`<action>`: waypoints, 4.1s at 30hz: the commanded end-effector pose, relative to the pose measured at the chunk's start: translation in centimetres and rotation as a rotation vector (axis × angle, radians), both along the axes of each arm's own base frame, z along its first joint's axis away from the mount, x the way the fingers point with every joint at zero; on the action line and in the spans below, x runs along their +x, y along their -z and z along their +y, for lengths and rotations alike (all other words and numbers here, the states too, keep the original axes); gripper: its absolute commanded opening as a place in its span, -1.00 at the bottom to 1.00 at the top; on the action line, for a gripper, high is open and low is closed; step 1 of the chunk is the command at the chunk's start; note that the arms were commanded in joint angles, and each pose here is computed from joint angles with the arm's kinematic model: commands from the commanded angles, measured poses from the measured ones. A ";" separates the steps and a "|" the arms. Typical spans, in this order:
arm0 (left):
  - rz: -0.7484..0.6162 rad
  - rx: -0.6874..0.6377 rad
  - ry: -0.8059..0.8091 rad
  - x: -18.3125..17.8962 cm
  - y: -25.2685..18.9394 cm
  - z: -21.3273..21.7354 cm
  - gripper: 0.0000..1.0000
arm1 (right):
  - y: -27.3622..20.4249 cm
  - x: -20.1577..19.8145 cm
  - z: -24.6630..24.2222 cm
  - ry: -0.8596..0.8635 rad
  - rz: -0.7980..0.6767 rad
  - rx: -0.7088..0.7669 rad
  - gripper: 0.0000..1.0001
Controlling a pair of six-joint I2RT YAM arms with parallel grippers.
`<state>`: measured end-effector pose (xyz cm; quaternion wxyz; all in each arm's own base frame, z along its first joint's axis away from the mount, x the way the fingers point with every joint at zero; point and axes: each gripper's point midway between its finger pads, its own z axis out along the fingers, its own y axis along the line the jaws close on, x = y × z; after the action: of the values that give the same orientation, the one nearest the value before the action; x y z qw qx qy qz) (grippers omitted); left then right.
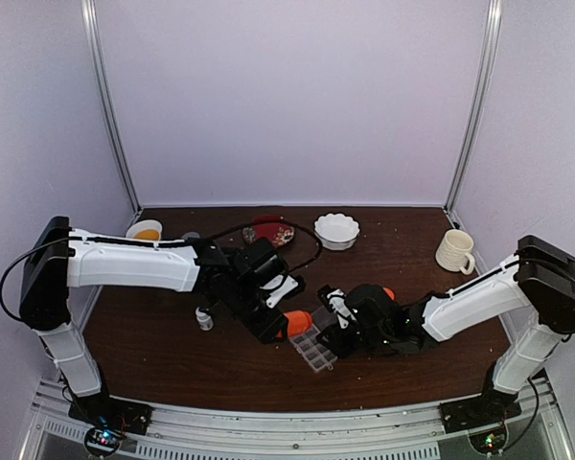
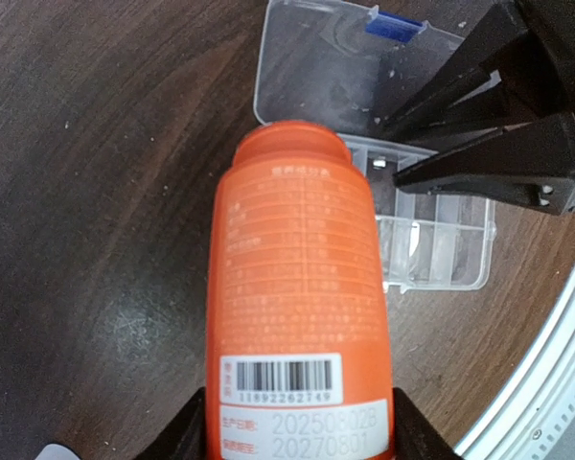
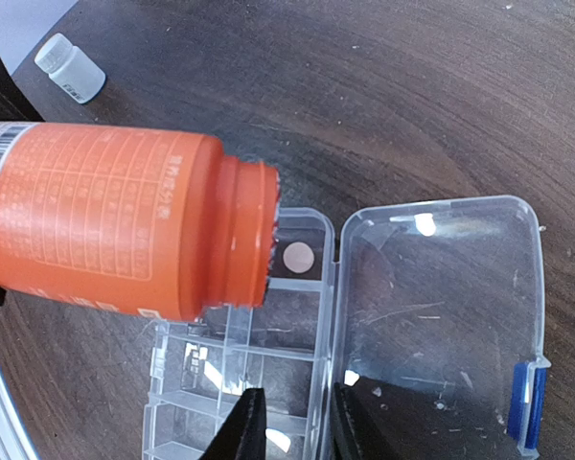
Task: Sort the pills into containers
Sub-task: Pour the pill into the compartment of the pill container.
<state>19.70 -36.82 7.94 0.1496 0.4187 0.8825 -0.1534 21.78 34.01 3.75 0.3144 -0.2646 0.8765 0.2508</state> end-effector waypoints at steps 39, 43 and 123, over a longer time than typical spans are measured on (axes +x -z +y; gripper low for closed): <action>-0.045 -0.058 -0.013 1.0 -1.8 -1.0 -1.00 | -9.5 0.9 3.2 0.072 -0.038 0.391 -1.00; -0.038 -0.043 -0.013 1.1 -1.2 -1.1 -1.00 | -8.8 0.8 3.5 0.073 -0.015 0.395 -1.00; -0.023 0.027 -0.011 1.1 -1.6 -0.6 -1.00 | -10.5 5.2 2.1 0.248 0.039 0.348 -1.00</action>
<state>20.13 -36.54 8.97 0.1387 0.4156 0.8894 -0.1307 25.84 37.49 12.13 0.3308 -0.0938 0.8547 0.3889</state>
